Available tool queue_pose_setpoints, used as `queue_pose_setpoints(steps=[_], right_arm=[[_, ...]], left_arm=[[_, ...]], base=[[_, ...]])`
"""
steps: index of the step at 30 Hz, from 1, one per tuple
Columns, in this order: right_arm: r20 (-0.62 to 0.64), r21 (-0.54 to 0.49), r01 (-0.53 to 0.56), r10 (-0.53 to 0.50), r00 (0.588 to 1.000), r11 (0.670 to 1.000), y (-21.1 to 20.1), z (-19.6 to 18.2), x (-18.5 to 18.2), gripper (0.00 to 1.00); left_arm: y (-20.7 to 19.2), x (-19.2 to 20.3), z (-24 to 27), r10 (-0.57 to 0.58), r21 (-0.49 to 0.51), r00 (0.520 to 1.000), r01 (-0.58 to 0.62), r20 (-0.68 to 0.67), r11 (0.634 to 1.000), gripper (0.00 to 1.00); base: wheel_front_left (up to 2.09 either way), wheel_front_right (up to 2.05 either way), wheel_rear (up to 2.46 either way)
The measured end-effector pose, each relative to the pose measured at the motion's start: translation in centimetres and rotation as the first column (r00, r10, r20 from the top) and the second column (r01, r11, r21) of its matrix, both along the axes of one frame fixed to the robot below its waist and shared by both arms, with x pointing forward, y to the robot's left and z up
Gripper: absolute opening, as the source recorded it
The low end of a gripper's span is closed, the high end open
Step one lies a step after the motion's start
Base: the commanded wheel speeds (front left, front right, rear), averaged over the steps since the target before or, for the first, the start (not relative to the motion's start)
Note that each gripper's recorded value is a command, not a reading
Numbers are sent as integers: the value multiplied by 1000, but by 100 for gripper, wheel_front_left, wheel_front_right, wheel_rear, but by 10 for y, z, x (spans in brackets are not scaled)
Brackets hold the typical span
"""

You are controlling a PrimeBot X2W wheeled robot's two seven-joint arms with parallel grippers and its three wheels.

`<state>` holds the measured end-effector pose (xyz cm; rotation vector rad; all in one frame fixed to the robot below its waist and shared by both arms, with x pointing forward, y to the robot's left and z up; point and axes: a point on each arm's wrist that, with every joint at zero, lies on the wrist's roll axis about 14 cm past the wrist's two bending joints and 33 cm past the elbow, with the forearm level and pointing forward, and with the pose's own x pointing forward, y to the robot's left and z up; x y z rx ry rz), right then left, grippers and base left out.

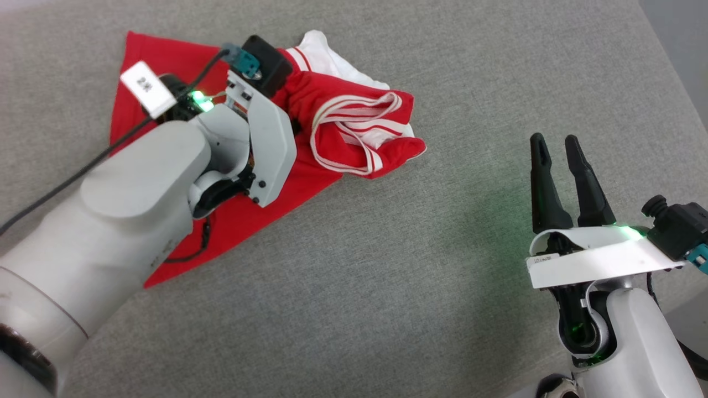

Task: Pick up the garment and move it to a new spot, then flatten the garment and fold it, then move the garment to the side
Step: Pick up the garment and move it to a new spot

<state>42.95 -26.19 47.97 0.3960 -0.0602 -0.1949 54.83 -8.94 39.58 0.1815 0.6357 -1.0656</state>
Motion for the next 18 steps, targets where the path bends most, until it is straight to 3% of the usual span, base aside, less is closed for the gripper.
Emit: queue_pose_setpoints(steps=[6,9,10,11,18], right_arm=[[-13,-6,8,-8,1000,1000,-3,-3,0,100],[-15,-9,15,-15,1000,1000,-6,-4,-1,100],[-16,-12,14,-15,1000,1000,-6,-4,-2,100],[-17,-16,12,-12,1000,1000,-5,-4,-2,100],[-31,-70,-42,40,999,997,11,-4,-3,100]], left_arm=[[-3,0,-13,-40,51,999,39,8,998,0],[-4,0,-10,-32,23,999,31,17,999,60],[-4,0,-9,-25,7,999,25,21,1000,92],[-5,-1,-6,-19,-9,999,19,26,1000,100],[-11,-8,37,52,-205,996,-36,73,978,100]], base=[[0,0,0],[0,0,0],[0,0,0],[0,0,0],[0,0,0]])
